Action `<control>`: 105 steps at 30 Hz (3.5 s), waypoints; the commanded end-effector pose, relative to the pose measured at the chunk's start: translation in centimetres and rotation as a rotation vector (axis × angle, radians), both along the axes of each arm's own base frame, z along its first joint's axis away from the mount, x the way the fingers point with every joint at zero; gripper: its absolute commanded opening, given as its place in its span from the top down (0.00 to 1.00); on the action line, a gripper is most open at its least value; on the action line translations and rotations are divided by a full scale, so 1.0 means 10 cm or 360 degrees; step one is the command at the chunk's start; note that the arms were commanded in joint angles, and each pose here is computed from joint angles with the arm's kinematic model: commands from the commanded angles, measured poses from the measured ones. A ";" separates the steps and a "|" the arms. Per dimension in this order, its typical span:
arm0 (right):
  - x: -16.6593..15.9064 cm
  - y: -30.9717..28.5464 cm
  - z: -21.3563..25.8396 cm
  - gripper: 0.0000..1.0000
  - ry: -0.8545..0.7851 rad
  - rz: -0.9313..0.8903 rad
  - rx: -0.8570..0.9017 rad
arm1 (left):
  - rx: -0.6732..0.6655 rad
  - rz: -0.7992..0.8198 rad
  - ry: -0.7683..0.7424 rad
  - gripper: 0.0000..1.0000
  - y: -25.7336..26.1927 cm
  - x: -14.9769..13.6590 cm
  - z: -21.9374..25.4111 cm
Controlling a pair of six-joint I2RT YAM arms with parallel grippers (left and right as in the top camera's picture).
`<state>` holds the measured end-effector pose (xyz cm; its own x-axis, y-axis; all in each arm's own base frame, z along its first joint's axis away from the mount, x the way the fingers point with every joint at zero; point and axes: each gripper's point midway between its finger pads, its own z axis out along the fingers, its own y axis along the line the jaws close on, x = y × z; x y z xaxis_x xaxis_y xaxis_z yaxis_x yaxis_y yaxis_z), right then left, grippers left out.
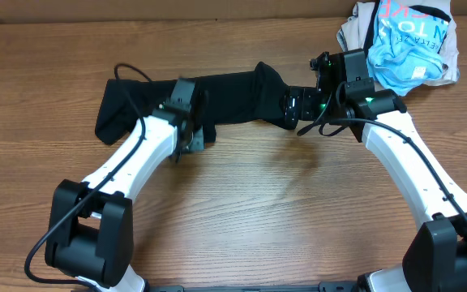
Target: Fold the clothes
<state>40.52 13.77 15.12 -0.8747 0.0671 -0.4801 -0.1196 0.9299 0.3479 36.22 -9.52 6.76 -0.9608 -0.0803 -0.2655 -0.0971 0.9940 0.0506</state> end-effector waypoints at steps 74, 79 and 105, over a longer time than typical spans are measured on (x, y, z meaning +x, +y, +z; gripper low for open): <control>-1.01 -0.33 0.66 0.72 0.0160 -0.0121 -0.0167 | -0.0102 0.0235 -0.0670 0.96 1.10 -0.09 3.30; -0.83 0.06 0.29 0.72 0.0287 0.0167 -0.0048 | -0.0109 0.0188 -0.0532 0.96 0.98 0.14 3.00; -1.57 1.62 -0.98 0.24 0.0691 0.0856 -0.0189 | -0.0078 0.0177 -0.0316 0.96 0.94 0.45 2.49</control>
<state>24.83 29.83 6.27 -0.8928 -0.4460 -0.0626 -0.4352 0.8184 0.3753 40.72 -0.07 30.90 -0.8825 -0.2173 -0.4170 -0.2266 0.9736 -0.0278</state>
